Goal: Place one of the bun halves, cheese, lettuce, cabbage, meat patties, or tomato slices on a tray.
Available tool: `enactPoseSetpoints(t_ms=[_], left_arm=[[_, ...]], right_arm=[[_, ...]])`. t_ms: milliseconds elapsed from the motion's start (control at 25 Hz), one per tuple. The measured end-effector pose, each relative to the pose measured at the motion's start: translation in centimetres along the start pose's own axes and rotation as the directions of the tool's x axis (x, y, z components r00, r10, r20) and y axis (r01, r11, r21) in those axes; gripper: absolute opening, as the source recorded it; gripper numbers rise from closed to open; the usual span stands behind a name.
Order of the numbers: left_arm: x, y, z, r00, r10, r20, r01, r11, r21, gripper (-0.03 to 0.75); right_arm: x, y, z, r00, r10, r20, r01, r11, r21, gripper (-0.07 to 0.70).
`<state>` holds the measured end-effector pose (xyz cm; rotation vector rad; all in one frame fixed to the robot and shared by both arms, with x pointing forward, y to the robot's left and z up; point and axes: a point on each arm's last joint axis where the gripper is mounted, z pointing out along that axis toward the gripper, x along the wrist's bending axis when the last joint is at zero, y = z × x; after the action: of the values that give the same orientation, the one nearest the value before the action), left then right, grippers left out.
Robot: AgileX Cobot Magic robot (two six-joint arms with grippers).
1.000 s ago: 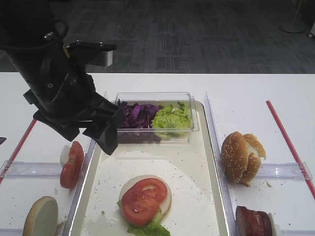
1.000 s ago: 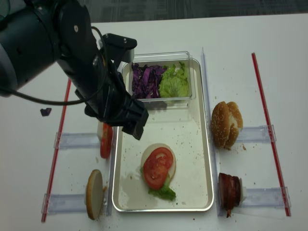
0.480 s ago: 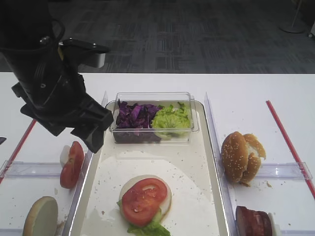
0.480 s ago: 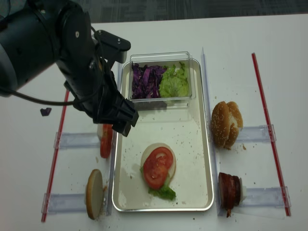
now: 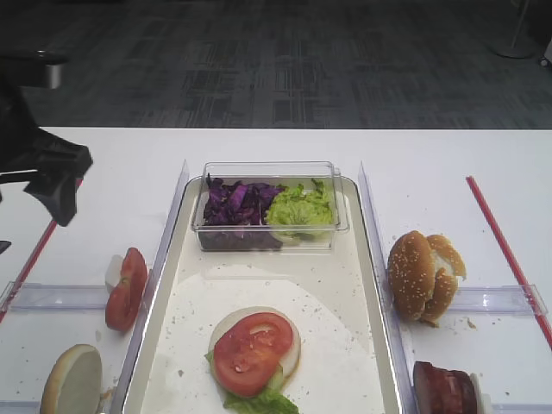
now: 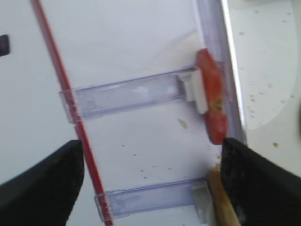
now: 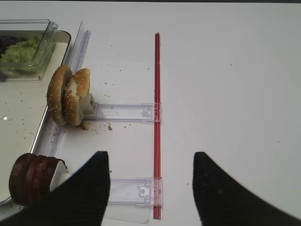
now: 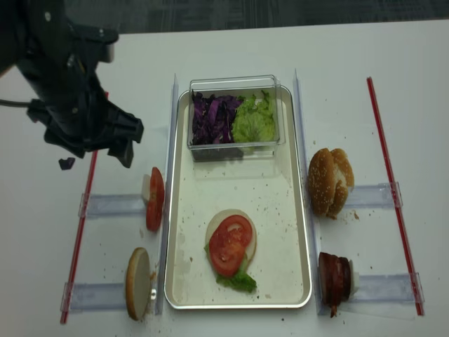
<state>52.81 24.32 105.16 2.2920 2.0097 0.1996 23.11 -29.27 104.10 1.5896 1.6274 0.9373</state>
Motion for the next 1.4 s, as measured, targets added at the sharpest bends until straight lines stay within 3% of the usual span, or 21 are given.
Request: enactPoseSetpoints(t_ms=[240,400,760,1160,1400], left_arm=[[5.7,-0.3,0.0,0.987,-0.141,-0.081,0.142,0.990,0.003,0.545],[7.4,-0.6,0.0,0.981,-0.169,-0.098,0.171,0.985,0.007,0.545],[7.2,-2.1,-1.1,0.978,-0.184,-0.097,0.186,0.983,0.008,0.545],[6.1,-9.3,-1.6,0.974,-0.203,-0.097,0.206,0.978,0.018,0.545],[5.3,-13.6,-2.1,0.971,-0.226,-0.074,0.224,0.974,-0.032,0.545]], right_arm=[[0.0,0.0,0.0,1.000,0.000,0.000,0.000,1.000,0.000,0.427],[0.0,0.0,0.0,1.000,0.000,0.000,0.000,1.000,0.000,0.427],[0.0,0.0,0.0,1.000,0.000,0.000,0.000,1.000,0.000,0.427],[0.0,0.0,0.0,1.000,0.000,0.000,0.000,1.000,0.000,0.427],[0.0,0.0,0.0,1.000,0.000,0.000,0.000,1.000,0.000,0.427]])
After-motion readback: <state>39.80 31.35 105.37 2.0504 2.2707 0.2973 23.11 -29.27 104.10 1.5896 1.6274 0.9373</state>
